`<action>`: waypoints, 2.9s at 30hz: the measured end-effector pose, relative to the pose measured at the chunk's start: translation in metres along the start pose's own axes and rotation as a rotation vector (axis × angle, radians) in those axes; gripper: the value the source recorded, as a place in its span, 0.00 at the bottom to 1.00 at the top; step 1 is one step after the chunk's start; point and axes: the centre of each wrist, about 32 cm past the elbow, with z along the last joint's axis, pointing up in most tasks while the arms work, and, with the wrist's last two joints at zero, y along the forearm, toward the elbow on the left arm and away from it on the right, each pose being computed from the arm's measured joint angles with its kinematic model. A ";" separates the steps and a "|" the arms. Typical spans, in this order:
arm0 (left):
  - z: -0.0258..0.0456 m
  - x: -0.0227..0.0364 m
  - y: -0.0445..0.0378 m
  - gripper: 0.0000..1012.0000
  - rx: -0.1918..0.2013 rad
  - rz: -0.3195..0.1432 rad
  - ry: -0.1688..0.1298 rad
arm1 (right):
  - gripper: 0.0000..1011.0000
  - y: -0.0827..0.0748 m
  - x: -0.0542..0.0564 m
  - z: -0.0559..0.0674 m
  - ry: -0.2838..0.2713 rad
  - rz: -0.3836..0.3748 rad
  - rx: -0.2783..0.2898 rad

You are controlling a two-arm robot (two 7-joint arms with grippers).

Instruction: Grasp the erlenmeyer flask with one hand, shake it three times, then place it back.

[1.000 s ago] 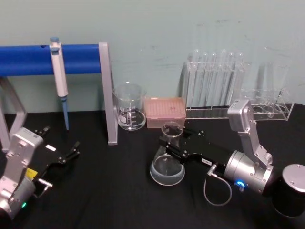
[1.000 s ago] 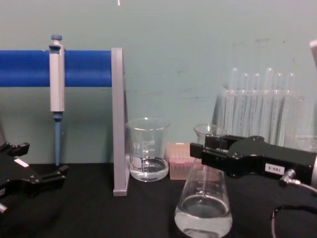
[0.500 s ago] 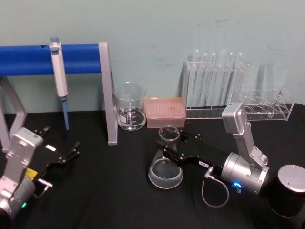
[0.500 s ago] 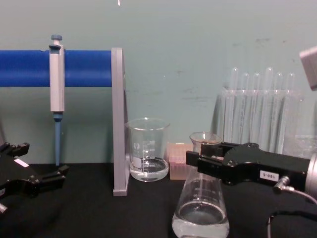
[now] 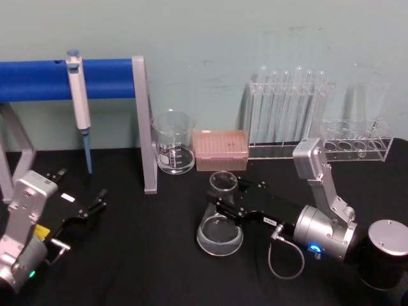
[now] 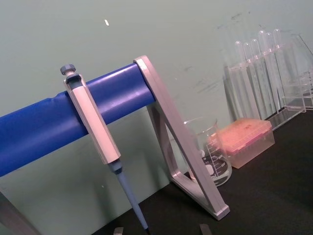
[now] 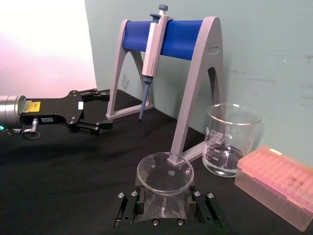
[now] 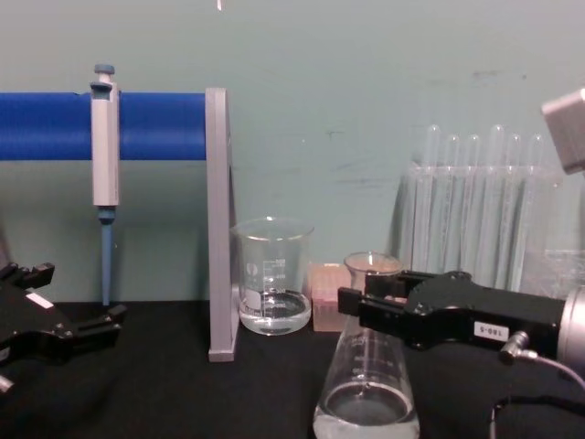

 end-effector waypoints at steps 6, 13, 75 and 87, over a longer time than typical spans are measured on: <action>0.0000 0.0000 0.0000 0.99 0.000 0.000 0.000 | 0.45 0.001 0.000 -0.001 0.006 0.005 -0.013; 0.0000 0.0000 0.0000 0.99 0.000 0.000 0.000 | 0.45 0.001 0.000 -0.001 0.009 0.008 -0.023; 0.0000 0.0000 0.0000 0.99 0.000 0.000 0.000 | 0.45 0.002 0.000 -0.002 0.020 0.005 -0.042; 0.0000 0.0000 0.0000 0.99 0.000 0.000 0.000 | 0.59 0.002 0.000 -0.004 0.020 0.003 -0.051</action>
